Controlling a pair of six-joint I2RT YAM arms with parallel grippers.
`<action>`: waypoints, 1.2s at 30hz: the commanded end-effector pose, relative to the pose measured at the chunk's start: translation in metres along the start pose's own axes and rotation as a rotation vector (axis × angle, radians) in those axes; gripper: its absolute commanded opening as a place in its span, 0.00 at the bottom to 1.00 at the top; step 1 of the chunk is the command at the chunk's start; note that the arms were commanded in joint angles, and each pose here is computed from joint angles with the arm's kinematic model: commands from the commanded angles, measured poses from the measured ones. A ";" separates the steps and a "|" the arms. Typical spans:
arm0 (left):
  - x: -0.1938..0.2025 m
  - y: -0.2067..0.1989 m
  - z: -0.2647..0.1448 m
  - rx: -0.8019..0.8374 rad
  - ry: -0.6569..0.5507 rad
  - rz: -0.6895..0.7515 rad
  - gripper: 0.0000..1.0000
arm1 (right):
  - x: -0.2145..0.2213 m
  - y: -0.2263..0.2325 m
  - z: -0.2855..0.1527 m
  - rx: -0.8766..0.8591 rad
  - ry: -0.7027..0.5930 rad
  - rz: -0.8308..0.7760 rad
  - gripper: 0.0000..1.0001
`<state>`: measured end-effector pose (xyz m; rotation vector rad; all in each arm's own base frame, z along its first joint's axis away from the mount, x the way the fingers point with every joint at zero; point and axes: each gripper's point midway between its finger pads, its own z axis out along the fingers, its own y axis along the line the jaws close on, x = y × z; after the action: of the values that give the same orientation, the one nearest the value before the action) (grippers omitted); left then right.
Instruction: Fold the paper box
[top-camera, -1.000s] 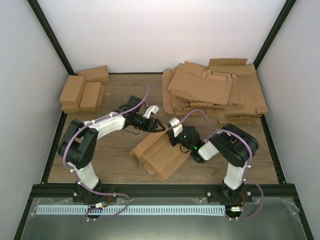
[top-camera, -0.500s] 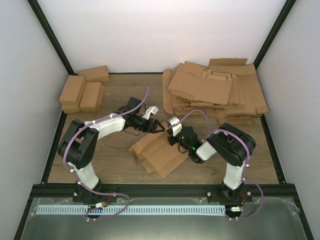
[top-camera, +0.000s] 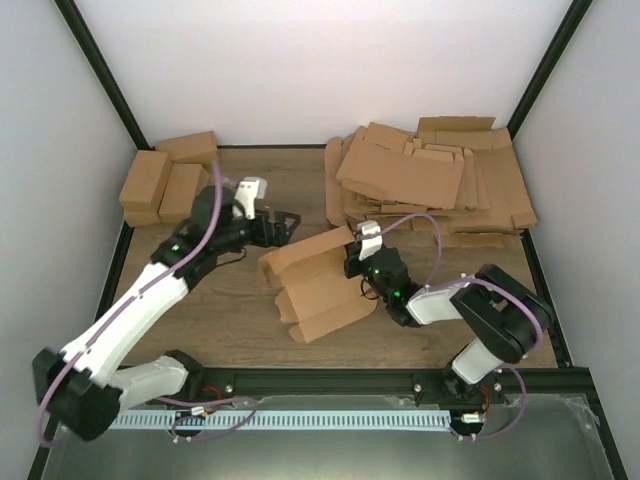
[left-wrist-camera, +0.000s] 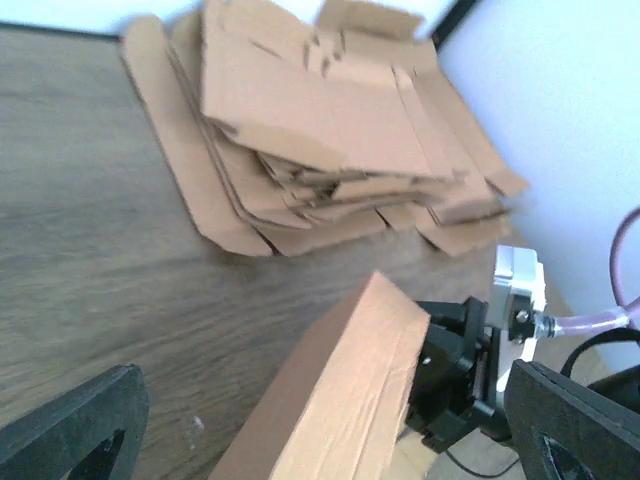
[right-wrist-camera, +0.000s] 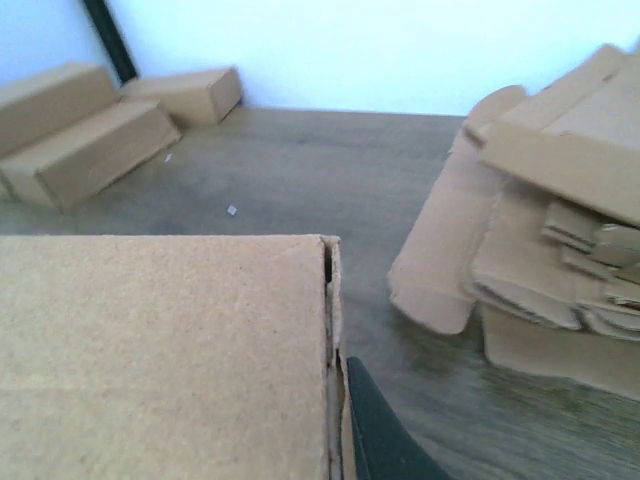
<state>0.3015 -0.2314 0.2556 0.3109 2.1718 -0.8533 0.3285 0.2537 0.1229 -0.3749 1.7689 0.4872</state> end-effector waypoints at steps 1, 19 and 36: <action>0.013 0.033 -0.039 -0.204 -0.068 -0.158 1.00 | -0.022 -0.038 -0.006 0.168 -0.052 0.303 0.01; 0.088 0.010 -0.049 0.094 -0.035 -0.388 0.87 | -0.061 -0.056 -0.006 0.272 -0.106 0.605 0.01; 0.069 0.009 -0.011 -0.027 0.028 -0.247 0.10 | -0.054 -0.052 -0.006 0.245 -0.093 0.601 0.01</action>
<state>0.2429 -0.2203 0.1949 0.0036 2.3052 -1.0415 0.3601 0.2057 0.1571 0.3316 1.8528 0.6507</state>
